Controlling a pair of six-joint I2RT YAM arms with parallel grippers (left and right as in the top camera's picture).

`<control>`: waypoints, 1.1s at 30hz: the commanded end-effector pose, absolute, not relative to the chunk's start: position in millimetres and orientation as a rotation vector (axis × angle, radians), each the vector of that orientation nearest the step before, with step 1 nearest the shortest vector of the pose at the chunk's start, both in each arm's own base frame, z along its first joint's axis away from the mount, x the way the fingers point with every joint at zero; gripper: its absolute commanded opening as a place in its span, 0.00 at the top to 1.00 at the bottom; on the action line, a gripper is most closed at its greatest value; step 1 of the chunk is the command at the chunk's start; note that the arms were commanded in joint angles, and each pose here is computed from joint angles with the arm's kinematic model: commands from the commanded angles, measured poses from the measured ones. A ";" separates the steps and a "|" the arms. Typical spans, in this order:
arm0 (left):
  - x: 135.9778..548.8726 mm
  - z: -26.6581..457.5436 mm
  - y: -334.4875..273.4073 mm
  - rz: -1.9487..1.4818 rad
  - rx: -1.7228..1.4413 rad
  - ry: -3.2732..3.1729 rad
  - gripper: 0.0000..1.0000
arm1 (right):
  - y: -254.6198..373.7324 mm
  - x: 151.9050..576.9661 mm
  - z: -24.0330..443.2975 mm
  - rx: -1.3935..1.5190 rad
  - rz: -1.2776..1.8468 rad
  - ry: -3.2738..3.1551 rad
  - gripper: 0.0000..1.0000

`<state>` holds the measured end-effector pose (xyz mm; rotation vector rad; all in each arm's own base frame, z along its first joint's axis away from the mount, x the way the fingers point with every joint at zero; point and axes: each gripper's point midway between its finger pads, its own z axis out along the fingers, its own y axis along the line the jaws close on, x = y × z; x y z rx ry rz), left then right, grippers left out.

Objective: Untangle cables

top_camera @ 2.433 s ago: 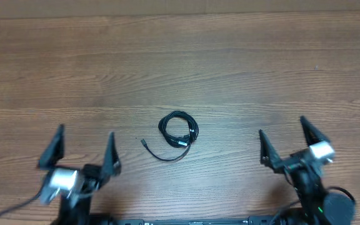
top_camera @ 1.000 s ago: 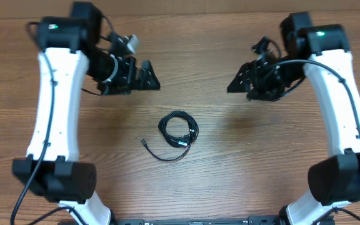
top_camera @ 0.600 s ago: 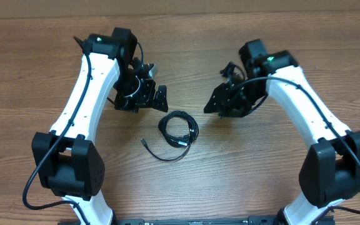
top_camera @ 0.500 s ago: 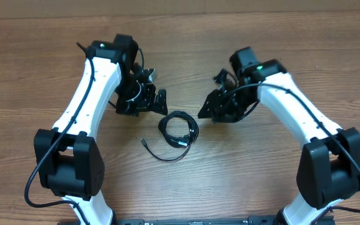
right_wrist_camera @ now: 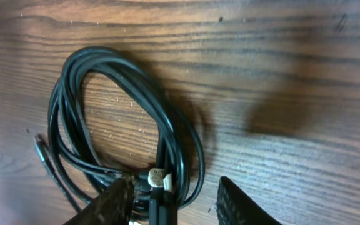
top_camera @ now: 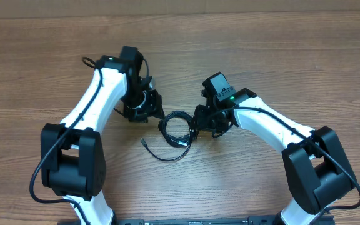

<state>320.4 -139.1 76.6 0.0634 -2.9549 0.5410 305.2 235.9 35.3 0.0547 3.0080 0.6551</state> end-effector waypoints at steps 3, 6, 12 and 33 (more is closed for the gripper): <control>302.6 49.8 -157.2 0.511 0.118 -2.924 0.49 | 232.3 309.2 27.1 0.087 0.615 2.975 0.62; 297.1 39.2 -150.8 0.422 0.197 -2.924 0.49 | 230.3 305.7 21.9 0.089 0.610 2.983 0.62; 294.2 17.9 -145.3 0.375 0.359 -2.926 0.55 | 231.3 303.4 15.8 0.088 0.634 2.974 0.60; 308.6 9.0 -134.2 0.292 0.385 -3.017 0.75 | 231.8 303.1 16.0 0.086 0.639 2.975 0.61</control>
